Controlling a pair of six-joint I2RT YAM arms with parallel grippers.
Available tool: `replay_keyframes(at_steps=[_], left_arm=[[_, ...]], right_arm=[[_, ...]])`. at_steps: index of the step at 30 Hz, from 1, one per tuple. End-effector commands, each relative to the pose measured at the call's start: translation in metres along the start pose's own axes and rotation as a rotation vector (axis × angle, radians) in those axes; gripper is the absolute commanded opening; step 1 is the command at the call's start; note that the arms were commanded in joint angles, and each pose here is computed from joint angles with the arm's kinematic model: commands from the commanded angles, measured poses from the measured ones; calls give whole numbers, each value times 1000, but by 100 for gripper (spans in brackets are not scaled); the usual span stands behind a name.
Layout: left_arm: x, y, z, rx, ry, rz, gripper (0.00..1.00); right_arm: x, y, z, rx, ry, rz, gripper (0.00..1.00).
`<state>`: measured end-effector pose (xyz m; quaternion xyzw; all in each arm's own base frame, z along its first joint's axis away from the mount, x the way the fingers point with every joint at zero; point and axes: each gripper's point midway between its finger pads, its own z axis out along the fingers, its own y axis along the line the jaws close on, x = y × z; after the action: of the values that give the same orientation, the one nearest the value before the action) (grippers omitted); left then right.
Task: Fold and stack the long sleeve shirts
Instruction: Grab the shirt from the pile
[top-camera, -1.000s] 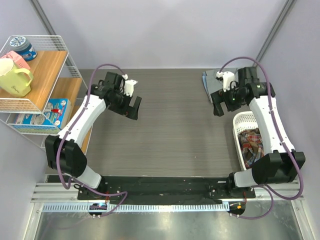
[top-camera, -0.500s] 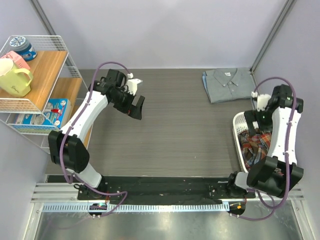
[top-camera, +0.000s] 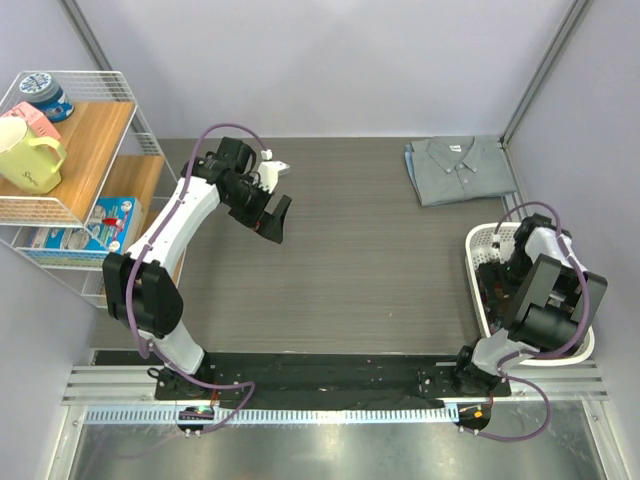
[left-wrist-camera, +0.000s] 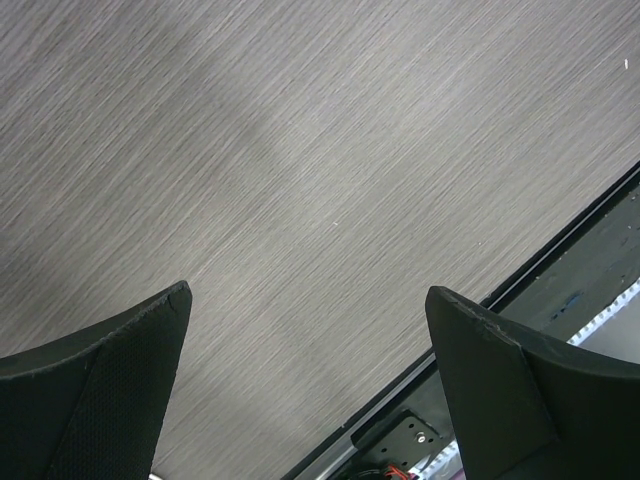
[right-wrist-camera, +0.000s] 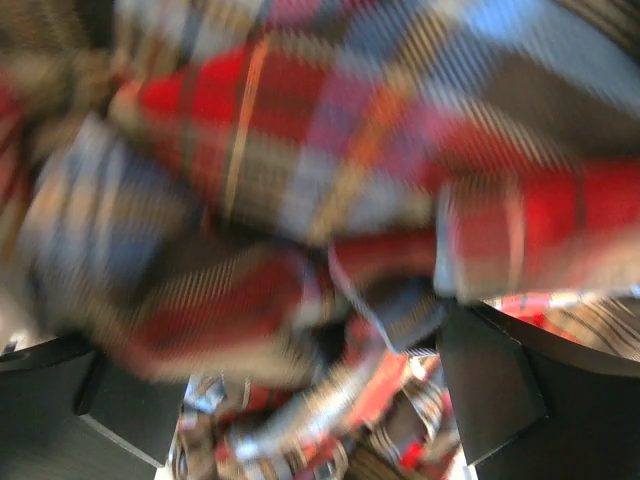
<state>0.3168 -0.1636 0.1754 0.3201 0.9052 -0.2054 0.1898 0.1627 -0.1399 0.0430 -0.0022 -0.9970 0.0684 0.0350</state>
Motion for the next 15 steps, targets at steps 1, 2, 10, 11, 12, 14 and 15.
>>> replay_keyframes(at_steps=[1, 2, 10, 11, 12, 14, 15], left_arm=[[-4, 0, -7, -11, -15, 34, 100], [-3, 2, -6, -13, -13, 31, 100], [-18, -2, -12, 45, -76, -39, 100], [-20, -1, -13, 54, -81, -54, 100], [-21, 2, -16, 58, -93, -73, 100], [-28, -2, -23, 109, -130, -103, 100], [-30, 2, -27, 120, -148, -125, 100]], right_arm=[[-1, 4, 25, 17, -22, 49, 100], [-1, 3, 25, 21, -23, 52, 100], [-52, -17, -112, -16, -381, 25, 1], [-59, -15, -136, -30, -451, 20, 1], [-66, -15, -183, -29, -571, 8, 1], [-81, 11, -234, -152, -735, -56, 1], [-86, 16, -271, -162, -829, -80, 1]])
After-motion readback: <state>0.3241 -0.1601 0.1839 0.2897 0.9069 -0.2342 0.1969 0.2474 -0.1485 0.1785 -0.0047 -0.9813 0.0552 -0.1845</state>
